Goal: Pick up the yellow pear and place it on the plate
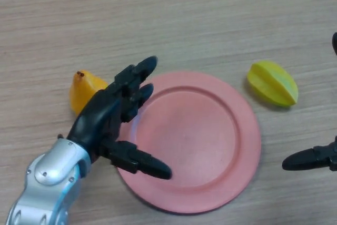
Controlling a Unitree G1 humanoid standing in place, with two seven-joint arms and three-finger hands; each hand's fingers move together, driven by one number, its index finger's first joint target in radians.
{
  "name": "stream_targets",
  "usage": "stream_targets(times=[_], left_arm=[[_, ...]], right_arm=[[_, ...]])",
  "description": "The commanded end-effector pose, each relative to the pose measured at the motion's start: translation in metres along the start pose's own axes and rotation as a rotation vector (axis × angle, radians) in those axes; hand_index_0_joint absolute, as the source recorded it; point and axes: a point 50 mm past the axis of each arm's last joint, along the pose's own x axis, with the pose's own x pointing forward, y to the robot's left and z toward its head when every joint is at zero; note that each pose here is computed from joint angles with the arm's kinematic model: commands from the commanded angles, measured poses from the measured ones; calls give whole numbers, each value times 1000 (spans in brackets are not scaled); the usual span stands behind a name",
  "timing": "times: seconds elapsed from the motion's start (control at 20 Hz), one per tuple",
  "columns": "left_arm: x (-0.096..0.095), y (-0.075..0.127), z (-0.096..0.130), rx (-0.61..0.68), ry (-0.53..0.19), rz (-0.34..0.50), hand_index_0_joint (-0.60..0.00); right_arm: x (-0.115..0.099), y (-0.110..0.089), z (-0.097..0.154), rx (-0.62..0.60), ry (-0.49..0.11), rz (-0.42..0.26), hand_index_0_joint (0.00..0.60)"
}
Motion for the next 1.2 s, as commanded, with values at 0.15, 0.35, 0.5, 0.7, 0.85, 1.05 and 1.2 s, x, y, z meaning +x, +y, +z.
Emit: stream_targets(times=[0.15,0.35,0.5,0.7,0.85,1.05,1.2], left_arm=[[-37,135,26,224,-308,835,0],[-74,138,76,469,-655,1048,0],[-64,108,90,379,-738,837,0],[-61,73,109,287,-784,545,0],[-63,60,117,245,-785,437,0],[-69,51,123,218,-774,349,0],[-69,46,124,200,-770,316,0]], right_arm=[[-2,-10,25,-63,-207,-20,0],[-2,-12,21,-58,-198,-11,0],[-2,-13,21,-58,-195,-8,0],[-1,-13,19,-52,-188,-12,0],[-3,-12,19,-52,-184,-8,0],[-3,-8,18,-48,-179,-3,0],[-2,-6,20,-37,-187,-3,0]])
